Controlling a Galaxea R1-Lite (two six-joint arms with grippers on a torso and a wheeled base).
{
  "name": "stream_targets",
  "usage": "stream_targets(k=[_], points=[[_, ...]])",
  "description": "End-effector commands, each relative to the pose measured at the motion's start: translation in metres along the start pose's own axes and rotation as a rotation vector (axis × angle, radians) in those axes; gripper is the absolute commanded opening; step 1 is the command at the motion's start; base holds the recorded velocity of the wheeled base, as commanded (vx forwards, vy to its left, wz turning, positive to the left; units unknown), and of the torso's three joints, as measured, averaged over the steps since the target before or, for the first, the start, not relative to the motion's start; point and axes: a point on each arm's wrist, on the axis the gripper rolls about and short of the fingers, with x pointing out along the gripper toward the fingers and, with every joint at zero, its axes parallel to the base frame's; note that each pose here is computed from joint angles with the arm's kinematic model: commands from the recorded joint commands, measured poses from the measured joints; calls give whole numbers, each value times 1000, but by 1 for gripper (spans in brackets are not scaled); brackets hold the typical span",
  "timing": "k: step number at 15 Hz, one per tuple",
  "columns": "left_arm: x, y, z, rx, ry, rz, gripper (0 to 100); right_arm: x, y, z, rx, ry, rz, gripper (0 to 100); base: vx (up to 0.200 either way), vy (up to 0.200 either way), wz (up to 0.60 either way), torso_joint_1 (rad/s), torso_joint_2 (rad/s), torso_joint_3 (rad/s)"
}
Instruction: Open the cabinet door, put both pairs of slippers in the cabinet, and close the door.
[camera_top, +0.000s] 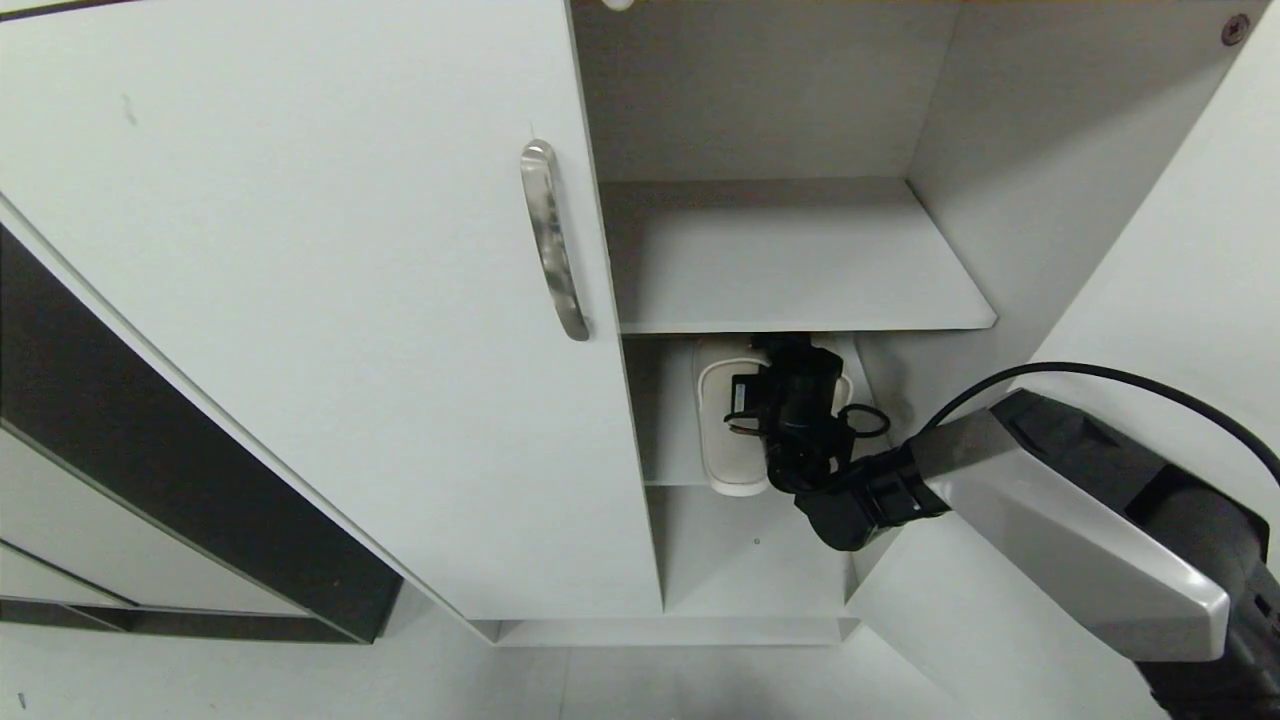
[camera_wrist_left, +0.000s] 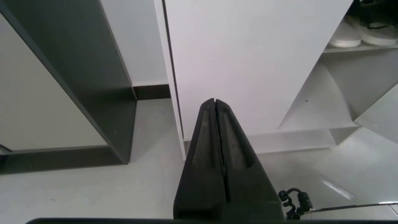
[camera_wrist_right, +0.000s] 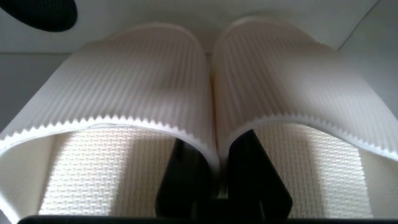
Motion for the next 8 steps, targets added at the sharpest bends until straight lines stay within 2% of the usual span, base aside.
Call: stream_targets(k=[1, 8], points=[[0, 0, 0, 0, 1, 0, 0, 1, 0, -4, -6, 5, -1, 0, 0, 0, 0, 0, 0, 0], [0, 0, 0, 0, 1, 0, 0, 2, 1, -13, -16, 19, -1, 0, 0, 0, 0, 0, 0, 0]])
